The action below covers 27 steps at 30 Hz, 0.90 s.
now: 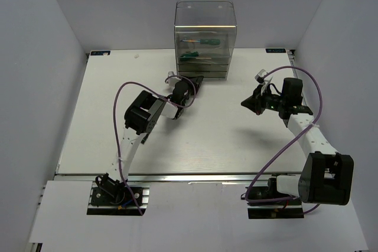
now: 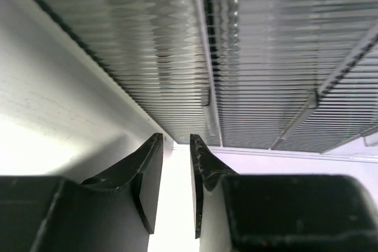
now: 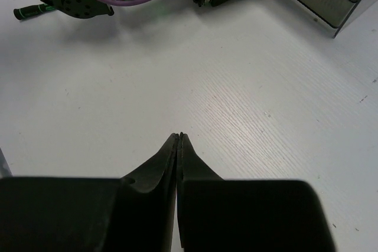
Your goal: Sort the tools into containers
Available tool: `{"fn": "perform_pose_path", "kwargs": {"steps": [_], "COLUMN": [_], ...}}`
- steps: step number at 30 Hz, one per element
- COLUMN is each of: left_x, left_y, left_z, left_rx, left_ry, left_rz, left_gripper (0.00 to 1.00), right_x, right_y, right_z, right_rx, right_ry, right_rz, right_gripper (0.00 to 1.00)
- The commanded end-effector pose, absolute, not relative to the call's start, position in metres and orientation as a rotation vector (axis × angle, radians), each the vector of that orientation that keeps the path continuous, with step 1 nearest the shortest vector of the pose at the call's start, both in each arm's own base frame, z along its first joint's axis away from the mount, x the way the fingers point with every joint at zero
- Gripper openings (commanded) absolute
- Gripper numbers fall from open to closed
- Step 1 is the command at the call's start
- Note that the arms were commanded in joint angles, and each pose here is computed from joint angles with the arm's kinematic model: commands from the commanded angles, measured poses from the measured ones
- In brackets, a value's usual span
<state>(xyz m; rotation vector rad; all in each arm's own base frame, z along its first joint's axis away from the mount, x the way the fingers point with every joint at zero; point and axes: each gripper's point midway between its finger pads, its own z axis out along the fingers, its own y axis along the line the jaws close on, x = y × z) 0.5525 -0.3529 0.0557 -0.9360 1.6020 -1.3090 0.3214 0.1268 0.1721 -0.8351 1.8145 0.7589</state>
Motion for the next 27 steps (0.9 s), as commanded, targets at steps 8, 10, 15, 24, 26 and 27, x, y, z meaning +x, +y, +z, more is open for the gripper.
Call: {"fn": "perform_pose_path", "kwargs": {"steps": [8,10,15,24,26,27], "left_x": [0.56,0.561,0.566,0.582,0.581,0.581], "left_y": [-0.355,-0.356,-0.355,-0.352,-0.35,-0.35], "left_z": [0.11,0.111,0.105,0.097,0.096,0.096], "left_rx": [-0.877,-0.877,-0.893,-0.93,-0.935,-0.937], "left_ry": [1.455,1.454,1.468,1.485,1.487,1.488], "left_rz": [-1.426,-1.427,-1.403,-1.351,-1.343,-1.341], "left_gripper": [0.31,0.36,0.47,0.32,0.26,0.23], "right_x": [0.327,0.327,0.328,0.329,0.329,0.328], "right_y": [0.126,0.126,0.125,0.125,0.125,0.125], "right_z": [0.174,0.172,0.172,0.173,0.173,0.172], "right_rx": [-0.844,-0.843,-0.843,-0.843,-0.843,-0.843], "right_ry": [1.794,1.8,1.801,1.802,1.802,1.803], "right_rz": [0.75,0.751,0.745,0.736,0.736,0.737], "right_gripper": [0.03,0.03,0.03,0.03,0.03,0.03]}}
